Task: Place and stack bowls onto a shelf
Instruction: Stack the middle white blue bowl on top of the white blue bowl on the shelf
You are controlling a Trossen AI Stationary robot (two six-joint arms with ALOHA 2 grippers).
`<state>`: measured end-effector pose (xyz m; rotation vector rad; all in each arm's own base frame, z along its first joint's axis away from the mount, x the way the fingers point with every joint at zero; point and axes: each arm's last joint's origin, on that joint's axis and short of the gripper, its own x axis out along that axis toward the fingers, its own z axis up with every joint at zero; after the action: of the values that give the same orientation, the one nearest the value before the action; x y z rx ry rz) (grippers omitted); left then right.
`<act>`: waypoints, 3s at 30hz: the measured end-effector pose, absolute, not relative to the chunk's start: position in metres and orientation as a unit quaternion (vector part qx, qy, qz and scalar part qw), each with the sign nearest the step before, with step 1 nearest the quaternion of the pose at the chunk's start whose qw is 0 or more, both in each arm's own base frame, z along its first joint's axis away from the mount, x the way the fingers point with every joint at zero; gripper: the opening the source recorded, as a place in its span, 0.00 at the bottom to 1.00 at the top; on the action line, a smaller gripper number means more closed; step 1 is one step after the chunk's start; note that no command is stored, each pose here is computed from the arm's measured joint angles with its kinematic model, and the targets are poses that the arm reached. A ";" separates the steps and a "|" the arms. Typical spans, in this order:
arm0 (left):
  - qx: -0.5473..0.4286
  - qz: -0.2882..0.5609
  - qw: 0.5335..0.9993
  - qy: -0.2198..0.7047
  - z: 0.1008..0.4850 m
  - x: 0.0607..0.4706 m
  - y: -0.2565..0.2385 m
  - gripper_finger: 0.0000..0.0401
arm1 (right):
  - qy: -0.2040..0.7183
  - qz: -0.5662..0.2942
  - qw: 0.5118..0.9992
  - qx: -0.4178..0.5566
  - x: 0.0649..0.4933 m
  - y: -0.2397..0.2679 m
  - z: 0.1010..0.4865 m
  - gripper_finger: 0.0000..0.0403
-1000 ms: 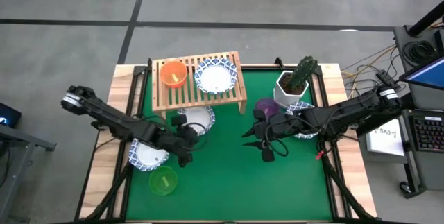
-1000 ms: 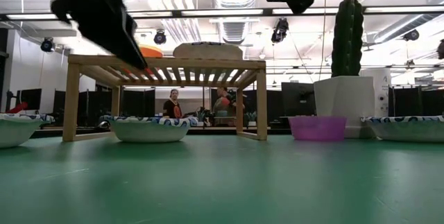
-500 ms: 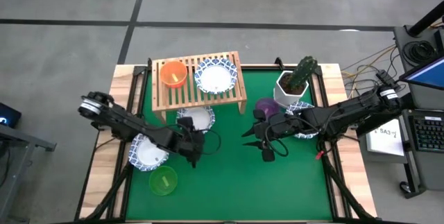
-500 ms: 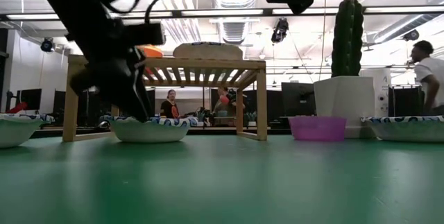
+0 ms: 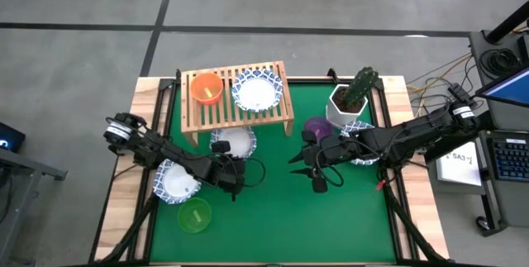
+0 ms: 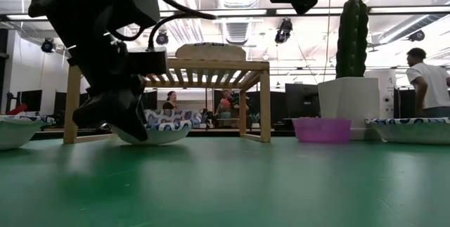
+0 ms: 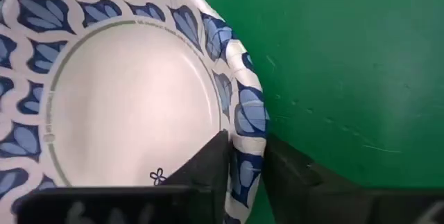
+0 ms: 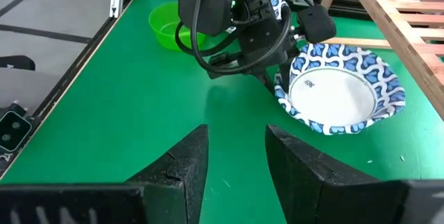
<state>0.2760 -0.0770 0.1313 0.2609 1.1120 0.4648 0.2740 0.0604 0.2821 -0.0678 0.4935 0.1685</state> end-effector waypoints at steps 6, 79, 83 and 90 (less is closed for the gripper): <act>0.117 0.217 0.821 0.515 0.135 0.276 -0.078 0.02 | 0.244 0.083 0.966 -0.034 0.274 0.060 0.282 0.34; 0.199 0.149 0.875 0.415 0.370 0.299 0.089 0.02 | 0.270 0.160 0.947 -0.061 0.269 0.063 0.277 0.31; 0.207 0.170 0.865 0.424 0.368 0.302 0.091 0.06 | 0.270 0.160 0.947 -0.061 0.269 0.063 0.277 0.31; 0.208 0.169 0.863 0.429 0.365 0.304 0.092 0.16 | 0.271 0.158 0.948 -0.056 0.269 0.063 0.277 0.31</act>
<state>0.3042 0.0917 0.3647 0.4351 0.8992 0.3536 0.2691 0.0632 0.2772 -0.1142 0.5517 0.3218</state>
